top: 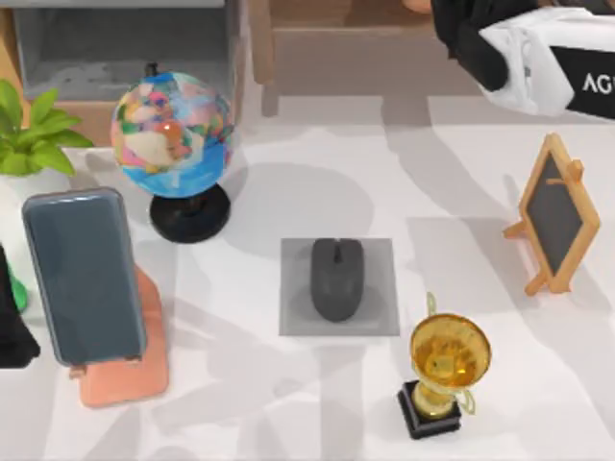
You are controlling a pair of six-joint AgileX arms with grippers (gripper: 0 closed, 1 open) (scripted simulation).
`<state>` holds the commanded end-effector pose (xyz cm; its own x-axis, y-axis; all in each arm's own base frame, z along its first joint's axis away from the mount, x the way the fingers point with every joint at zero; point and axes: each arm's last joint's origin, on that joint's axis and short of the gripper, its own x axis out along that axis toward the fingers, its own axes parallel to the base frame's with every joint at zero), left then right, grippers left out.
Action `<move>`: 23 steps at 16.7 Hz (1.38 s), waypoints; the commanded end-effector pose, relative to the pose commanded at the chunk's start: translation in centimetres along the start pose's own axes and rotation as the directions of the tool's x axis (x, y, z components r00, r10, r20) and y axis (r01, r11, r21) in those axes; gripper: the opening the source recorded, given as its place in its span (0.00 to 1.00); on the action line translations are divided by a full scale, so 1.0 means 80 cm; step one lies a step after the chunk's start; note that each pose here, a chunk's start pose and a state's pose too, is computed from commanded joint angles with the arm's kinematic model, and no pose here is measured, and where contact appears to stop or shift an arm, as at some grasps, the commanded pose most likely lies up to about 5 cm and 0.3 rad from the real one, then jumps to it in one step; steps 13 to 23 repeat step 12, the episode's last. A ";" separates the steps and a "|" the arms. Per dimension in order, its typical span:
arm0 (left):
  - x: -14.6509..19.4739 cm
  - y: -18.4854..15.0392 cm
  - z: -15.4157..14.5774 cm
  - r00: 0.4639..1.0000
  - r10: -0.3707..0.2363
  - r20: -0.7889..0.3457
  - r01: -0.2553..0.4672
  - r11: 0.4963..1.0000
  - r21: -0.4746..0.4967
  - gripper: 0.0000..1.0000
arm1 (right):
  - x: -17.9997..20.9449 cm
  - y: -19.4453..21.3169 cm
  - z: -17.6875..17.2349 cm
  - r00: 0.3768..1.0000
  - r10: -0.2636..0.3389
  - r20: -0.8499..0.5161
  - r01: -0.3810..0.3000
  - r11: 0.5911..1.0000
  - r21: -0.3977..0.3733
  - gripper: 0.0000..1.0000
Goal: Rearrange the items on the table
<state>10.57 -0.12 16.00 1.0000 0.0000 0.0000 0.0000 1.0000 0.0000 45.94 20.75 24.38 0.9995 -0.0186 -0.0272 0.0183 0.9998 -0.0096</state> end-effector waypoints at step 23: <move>0.000 0.000 0.000 1.000 0.000 0.000 0.000 1.000 0.000 1.00 | 0.000 0.000 0.000 1.000 0.000 0.000 0.000 1.000 0.000 1.00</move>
